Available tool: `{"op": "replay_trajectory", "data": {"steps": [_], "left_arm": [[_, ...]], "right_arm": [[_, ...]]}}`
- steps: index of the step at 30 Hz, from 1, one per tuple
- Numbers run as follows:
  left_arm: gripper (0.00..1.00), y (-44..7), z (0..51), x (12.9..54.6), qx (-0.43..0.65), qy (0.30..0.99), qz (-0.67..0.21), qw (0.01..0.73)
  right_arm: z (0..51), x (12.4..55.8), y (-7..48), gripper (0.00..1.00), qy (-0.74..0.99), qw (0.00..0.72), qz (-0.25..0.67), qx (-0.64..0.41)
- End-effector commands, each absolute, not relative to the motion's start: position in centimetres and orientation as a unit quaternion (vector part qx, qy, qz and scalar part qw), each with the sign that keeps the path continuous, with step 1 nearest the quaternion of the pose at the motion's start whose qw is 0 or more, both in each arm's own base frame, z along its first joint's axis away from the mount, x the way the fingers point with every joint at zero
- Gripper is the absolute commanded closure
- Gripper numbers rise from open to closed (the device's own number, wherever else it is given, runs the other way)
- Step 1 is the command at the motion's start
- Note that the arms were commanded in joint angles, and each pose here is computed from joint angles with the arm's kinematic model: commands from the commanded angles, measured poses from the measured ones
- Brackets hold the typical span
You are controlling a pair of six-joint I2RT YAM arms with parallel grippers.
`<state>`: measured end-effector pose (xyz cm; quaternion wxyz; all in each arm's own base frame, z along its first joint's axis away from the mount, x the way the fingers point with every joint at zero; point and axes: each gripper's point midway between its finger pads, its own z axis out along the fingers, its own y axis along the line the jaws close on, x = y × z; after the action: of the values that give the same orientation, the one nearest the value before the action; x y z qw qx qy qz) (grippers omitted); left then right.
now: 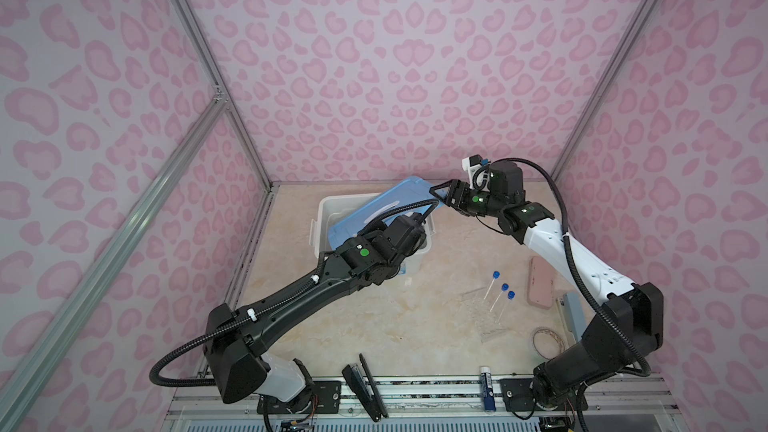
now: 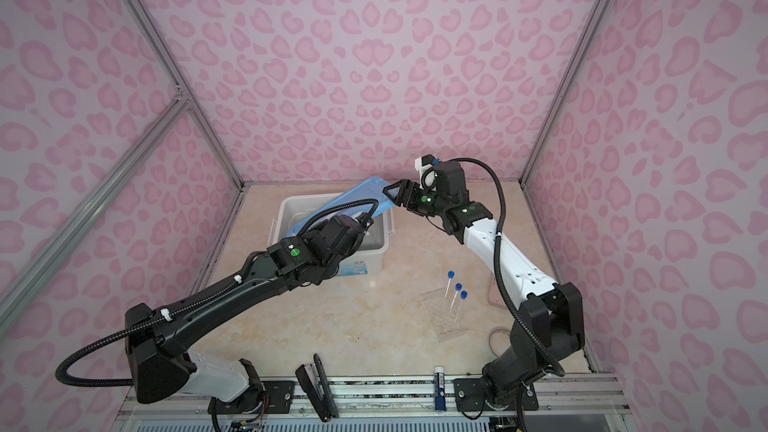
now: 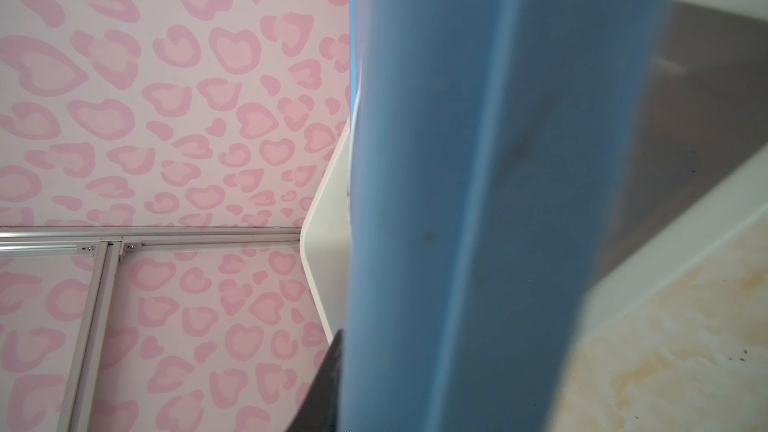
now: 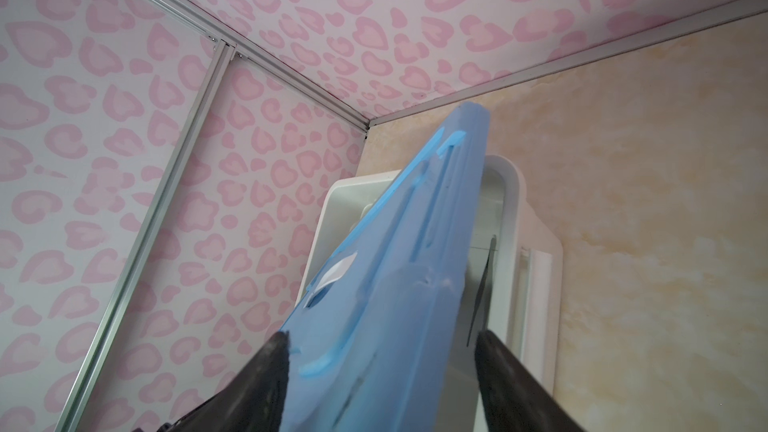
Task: Organize the chemistry lab equipment
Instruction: 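Carry the blue lid over the white bin with both grippers, then lower the blue lid onto the white bin with both grippers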
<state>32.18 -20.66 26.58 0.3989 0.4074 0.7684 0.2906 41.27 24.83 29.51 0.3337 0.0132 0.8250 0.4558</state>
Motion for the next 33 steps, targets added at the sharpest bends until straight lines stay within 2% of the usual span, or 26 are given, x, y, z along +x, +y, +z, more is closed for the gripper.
{"op": "replay_trajectory", "data": {"steps": [1,4,6,7,11,12,15,25,33], "left_arm": [[0.71,-21.1,27.1,32.3,0.363,0.781,0.272,0.429],[0.68,-20.8,25.2,31.7,0.362,0.791,0.267,0.415],[0.60,-20.4,24.6,31.6,0.355,0.794,0.270,0.412],[0.60,-20.2,24.4,31.5,0.352,0.796,0.270,0.412],[0.42,-20.2,23.4,30.9,0.344,0.808,0.246,0.409],[0.40,-20.3,23.1,30.7,0.341,0.813,0.235,0.409],[0.40,-20.5,22.7,30.5,0.333,0.821,0.217,0.410],[0.23,-20.6,19.6,29.0,0.313,0.850,0.161,0.393],[0.18,-19.7,18.6,27.8,0.280,0.866,0.130,0.393]], "right_arm": [[28.3,40.9,24.8,0.34,0.826,0.327,0.459,0.017],[27.2,40.6,24.7,0.38,0.828,0.320,0.460,0.024],[26.4,40.5,24.7,0.39,0.830,0.314,0.460,0.026],[25.9,40.4,24.7,0.40,0.832,0.310,0.460,0.027],[24.7,40.1,25.0,0.43,0.834,0.297,0.465,0.029],[24.4,40.1,24.9,0.44,0.835,0.294,0.463,0.030],[23.6,40.0,24.8,0.44,0.841,0.290,0.456,0.031],[21.2,39.8,24.8,0.48,0.854,0.267,0.444,0.035],[19.9,39.5,24.9,0.50,0.858,0.261,0.441,0.039]]}}
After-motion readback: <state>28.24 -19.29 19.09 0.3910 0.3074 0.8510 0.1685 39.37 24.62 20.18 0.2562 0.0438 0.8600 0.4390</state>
